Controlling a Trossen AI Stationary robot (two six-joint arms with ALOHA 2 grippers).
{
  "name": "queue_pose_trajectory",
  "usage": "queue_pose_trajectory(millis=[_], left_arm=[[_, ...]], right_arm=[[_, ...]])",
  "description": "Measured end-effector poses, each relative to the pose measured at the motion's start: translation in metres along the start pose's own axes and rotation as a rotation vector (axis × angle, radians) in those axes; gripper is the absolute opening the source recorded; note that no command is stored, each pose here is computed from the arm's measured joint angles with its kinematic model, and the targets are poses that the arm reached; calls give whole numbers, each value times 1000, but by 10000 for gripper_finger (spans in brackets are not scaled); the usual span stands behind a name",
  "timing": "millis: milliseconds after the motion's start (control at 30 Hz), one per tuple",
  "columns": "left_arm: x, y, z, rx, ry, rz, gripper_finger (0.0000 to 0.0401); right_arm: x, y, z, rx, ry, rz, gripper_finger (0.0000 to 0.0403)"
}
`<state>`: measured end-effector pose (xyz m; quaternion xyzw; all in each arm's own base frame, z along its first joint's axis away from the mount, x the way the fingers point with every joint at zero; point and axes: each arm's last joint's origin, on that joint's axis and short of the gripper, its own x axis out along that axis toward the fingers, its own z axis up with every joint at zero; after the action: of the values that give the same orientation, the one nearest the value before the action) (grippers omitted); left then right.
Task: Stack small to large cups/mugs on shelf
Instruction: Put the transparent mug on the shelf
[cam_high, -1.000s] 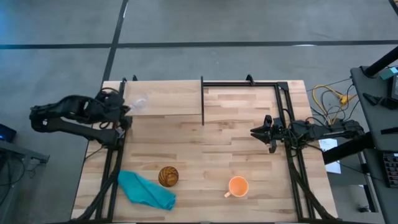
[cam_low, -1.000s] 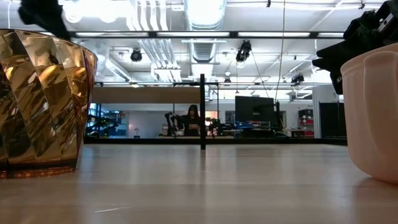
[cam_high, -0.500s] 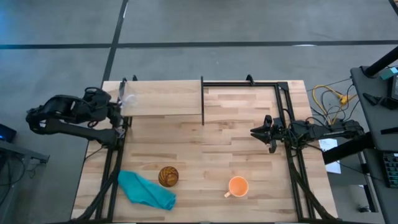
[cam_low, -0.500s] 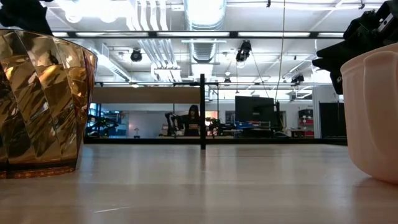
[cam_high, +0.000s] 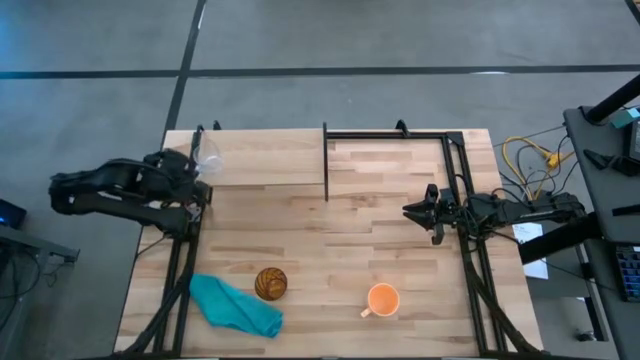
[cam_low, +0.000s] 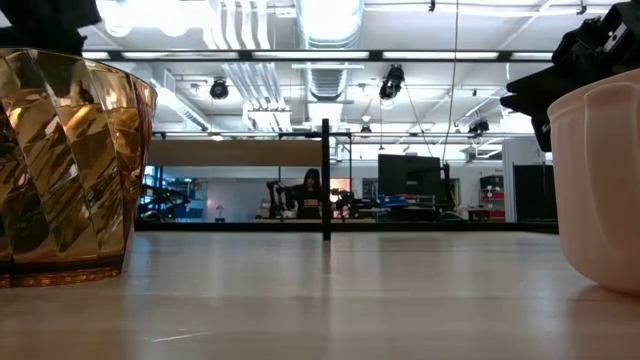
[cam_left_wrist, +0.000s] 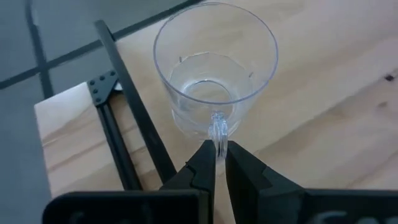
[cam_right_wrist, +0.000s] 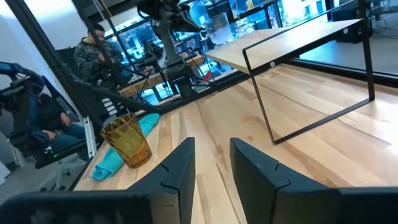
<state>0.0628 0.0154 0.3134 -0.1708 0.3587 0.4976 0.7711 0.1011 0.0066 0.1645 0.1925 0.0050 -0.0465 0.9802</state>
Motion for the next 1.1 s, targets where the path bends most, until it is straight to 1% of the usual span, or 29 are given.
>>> queue_pose_trajectory(millis=[67,233,467,867,1100], left_arm=[[3,-3,0,-24,-15,29,8],[9,-9,-2,-82,-16,50,8],[10,-15,0,-98,-21,45,8],[8,-6,-3,-125,-30,17,9],[6,-2,-5,-139,-20,-7,32]], right_arm=[[0,0,0,0,0,-1,96],[0,0,0,0,-1,-2,96],[0,0,0,0,0,-2,96],[0,0,0,0,0,-1,96],[0,0,0,-1,0,-1,96]])
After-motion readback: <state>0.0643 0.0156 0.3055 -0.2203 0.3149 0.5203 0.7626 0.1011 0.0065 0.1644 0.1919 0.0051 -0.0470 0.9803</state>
